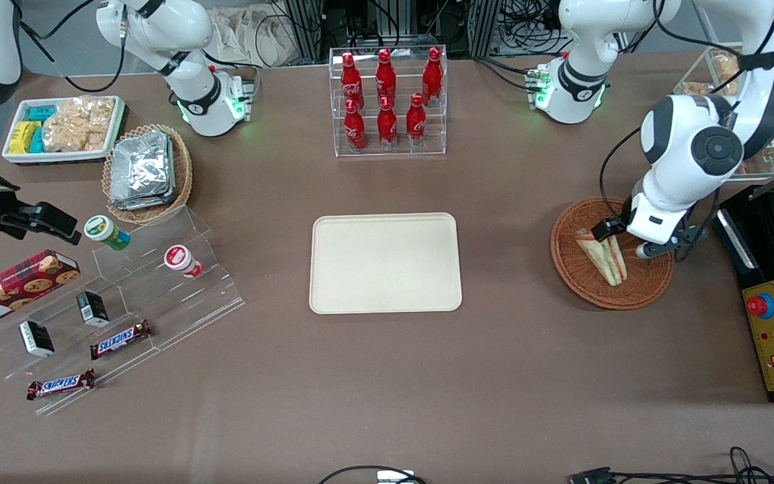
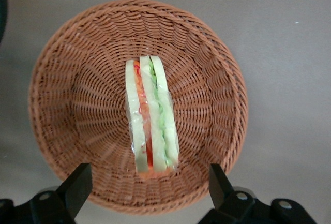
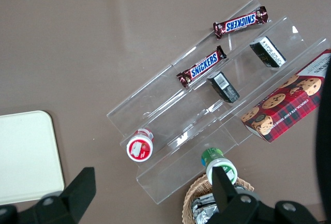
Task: Place sandwich from basket to tray
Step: 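Close the left gripper on the sandwich's edge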
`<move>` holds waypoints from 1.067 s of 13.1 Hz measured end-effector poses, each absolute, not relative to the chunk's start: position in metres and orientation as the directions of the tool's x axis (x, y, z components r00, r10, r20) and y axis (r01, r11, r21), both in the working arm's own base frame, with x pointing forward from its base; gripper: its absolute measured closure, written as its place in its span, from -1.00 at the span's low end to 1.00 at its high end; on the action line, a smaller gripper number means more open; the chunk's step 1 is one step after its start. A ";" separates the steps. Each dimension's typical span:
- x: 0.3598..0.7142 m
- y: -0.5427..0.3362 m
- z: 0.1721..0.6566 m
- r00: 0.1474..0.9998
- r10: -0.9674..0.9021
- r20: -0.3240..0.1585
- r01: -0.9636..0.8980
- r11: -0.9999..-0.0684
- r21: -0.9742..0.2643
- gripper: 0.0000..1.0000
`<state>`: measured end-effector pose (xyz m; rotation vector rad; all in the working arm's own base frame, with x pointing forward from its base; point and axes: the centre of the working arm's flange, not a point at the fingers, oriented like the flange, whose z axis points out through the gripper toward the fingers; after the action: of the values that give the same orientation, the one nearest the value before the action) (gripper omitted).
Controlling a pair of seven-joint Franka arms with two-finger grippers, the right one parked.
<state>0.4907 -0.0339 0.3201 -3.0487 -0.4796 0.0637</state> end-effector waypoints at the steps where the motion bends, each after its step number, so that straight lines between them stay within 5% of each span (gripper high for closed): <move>1: 0.490 -0.033 0.307 0.951 0.309 -0.031 0.307 -0.950 -0.056 -1.00; 8: 0.472 -0.025 0.234 0.946 0.323 -0.014 0.323 -0.946 -0.026 -0.97; 9: 0.472 -0.025 0.234 0.946 0.323 -0.014 0.322 -0.946 -0.026 -0.88; 12: 0.472 -0.025 0.234 0.947 0.322 -0.013 0.322 -0.946 -0.026 -0.12; 14: 0.473 -0.025 0.236 0.947 0.321 -0.010 0.321 -0.947 -0.024 0.22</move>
<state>0.4730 -0.0250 0.2356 -3.0773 -0.5079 0.0211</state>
